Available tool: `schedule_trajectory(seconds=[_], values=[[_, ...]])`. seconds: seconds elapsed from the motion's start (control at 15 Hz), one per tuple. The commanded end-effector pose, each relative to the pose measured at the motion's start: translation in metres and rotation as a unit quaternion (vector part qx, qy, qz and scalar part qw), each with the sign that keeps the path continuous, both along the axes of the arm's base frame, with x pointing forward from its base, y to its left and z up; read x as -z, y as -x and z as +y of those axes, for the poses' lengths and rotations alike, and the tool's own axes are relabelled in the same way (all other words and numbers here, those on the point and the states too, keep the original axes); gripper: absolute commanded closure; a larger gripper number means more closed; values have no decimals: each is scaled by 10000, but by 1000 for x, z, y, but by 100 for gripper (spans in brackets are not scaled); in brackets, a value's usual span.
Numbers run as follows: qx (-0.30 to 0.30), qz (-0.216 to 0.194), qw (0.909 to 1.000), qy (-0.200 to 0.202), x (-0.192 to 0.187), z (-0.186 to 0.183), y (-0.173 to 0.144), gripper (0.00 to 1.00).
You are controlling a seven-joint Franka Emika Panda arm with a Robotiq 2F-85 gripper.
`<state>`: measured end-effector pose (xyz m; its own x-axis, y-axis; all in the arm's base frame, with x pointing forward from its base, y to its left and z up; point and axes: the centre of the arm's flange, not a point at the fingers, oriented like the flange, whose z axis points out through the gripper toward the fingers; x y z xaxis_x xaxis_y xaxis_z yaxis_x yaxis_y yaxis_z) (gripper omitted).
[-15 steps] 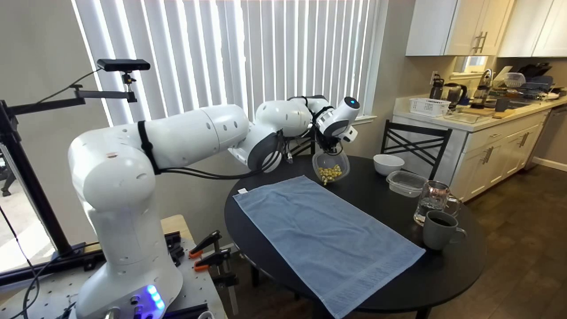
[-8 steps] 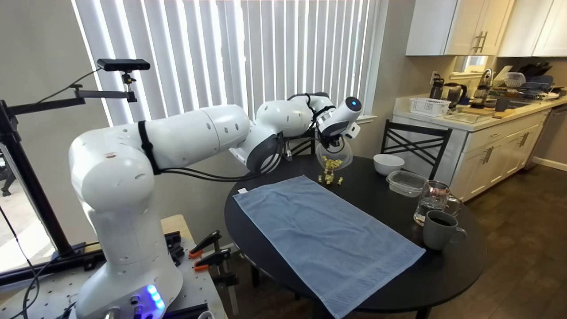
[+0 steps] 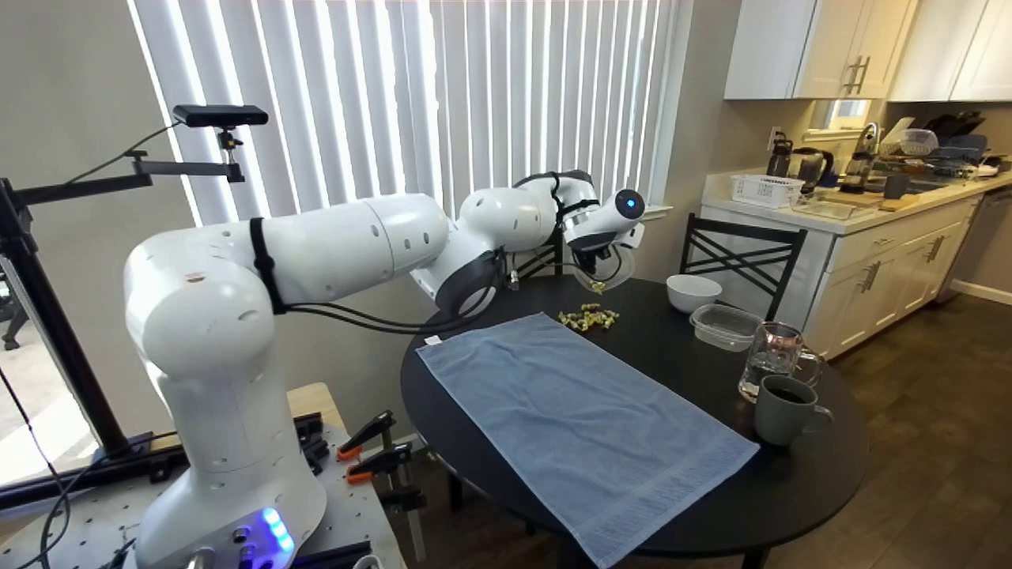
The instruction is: Pour the contents of the clear bowl onto the table
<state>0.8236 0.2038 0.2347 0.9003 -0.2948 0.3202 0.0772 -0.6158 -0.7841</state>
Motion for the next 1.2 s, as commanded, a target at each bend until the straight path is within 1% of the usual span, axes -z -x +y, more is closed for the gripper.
schedule_trajectory(seconds=[0.0, 0.2, 0.27, 0.33, 0.4, 0.53, 0.6, 0.87, 0.93, 1.13], values=[[-332, -584, 9977, -112, 22, -9, 33, 96], [-475, -643, 9967, -111, 30, -9, 33, 96], [-550, -507, 9972, -24, 30, -9, 32, 96], [-613, -277, 9977, 120, 29, -9, 31, 96], [-694, -194, 9970, 293, 26, -9, 30, 96], [-864, 68, 9930, 807, 23, -11, 30, 97], [-893, 243, 9897, 1089, 20, -13, 29, 97], [-832, 814, 9742, 1932, 6, -16, 28, 97], [-826, 963, 9689, 2127, 1, -16, 46, 97], [-873, 1477, 9479, 2683, -5, -9, 56, 97]])
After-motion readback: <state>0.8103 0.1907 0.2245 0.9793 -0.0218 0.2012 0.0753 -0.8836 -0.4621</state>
